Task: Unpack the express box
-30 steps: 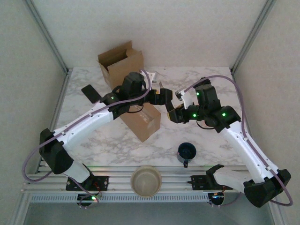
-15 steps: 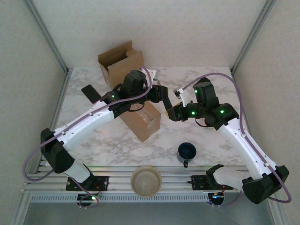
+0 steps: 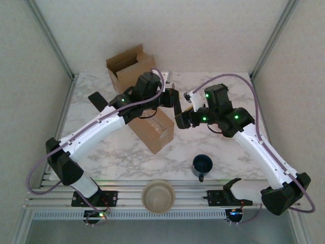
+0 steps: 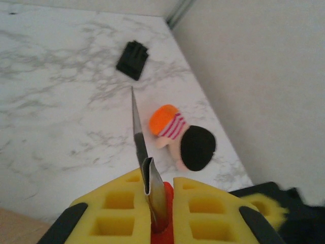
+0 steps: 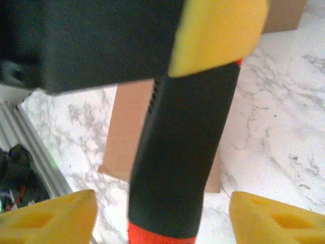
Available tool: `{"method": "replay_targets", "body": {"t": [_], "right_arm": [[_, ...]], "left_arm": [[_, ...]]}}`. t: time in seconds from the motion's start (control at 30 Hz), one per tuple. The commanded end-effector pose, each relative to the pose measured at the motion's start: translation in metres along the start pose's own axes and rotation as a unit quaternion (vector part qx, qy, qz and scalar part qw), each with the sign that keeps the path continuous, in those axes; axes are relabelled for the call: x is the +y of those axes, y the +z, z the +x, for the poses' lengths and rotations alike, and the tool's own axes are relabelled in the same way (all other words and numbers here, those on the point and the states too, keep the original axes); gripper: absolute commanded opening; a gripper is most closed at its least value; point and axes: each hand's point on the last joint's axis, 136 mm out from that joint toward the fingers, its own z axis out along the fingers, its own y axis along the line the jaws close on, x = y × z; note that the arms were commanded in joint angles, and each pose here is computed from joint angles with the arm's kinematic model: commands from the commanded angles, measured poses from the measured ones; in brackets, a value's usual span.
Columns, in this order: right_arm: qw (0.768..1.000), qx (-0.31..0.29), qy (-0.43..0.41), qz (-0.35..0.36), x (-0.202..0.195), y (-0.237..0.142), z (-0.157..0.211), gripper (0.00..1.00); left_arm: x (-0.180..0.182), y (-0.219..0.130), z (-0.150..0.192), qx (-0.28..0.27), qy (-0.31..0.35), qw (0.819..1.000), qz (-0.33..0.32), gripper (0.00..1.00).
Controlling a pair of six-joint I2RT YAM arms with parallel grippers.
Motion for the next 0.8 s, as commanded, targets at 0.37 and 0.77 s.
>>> {"method": "replay_targets", "body": {"t": [0.37, 0.77], "right_arm": [[0.929, -0.083, -0.173, 0.318, 0.012, 0.022, -0.015, 0.9], [0.863, -0.099, -0.147, 0.473, -0.008, 0.045, -0.014, 0.85]], "left_arm": [[0.037, 0.005, -0.01, 0.032, -0.025, 0.989, -0.141, 0.0], [0.033, -0.007, -0.022, 0.02, -0.033, 0.99, -0.134, 0.0]]}}
